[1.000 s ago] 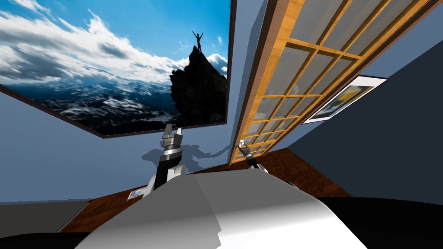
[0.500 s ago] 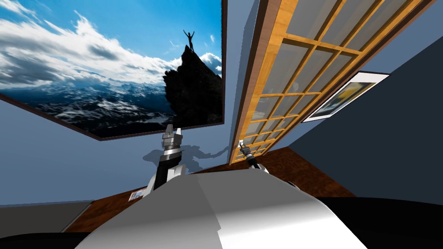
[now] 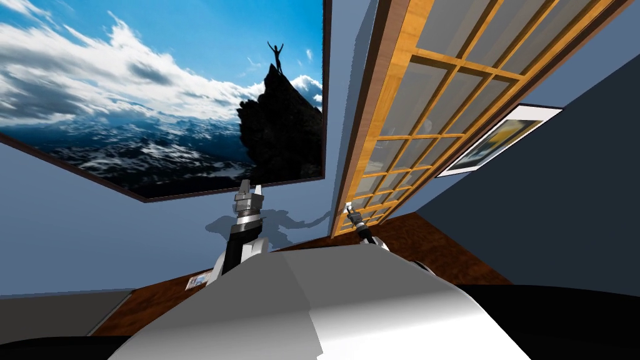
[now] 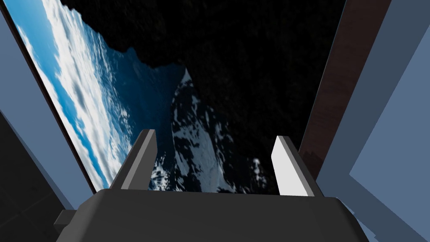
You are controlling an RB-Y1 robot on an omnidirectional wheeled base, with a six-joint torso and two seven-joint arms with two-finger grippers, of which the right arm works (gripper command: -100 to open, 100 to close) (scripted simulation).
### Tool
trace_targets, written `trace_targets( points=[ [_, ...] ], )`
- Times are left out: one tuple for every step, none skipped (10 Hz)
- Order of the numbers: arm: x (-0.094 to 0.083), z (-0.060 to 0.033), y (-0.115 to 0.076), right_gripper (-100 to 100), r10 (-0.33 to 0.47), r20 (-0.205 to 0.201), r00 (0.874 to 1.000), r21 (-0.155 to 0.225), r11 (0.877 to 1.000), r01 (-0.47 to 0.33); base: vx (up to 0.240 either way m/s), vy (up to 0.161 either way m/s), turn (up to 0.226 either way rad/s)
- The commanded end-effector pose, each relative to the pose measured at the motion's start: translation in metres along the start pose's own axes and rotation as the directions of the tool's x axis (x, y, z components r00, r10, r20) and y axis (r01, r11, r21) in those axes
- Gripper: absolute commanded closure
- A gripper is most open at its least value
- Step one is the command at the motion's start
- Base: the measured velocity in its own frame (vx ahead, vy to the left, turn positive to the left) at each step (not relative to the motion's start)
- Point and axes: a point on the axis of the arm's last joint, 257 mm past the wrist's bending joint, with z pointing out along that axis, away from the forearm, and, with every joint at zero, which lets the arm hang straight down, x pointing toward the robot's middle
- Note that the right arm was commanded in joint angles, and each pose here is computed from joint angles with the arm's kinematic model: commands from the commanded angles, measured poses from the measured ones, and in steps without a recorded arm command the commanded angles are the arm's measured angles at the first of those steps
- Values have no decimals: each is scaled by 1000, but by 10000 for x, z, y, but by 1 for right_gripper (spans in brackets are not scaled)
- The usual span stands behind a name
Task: Pull the door open
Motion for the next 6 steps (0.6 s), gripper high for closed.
trace_targets(
  points=[
    [8,-1,48,100,34,0,999,-6,999,-34,-11,2,6],
    [7,2,52,100,61,0,998,-7,998,-61,-13,0,8],
    [6,4,56,100,88,0,996,-8,996,-88,-14,1,8],
    [5,7,60,100,115,0,993,-9,993,-115,-18,-1,8],
    [4,9,64,100,143,0,990,-10,990,-143,-31,3,8],
    [4,12,69,100,170,0,986,-11,985,-170,-38,4,5]
  ],
)
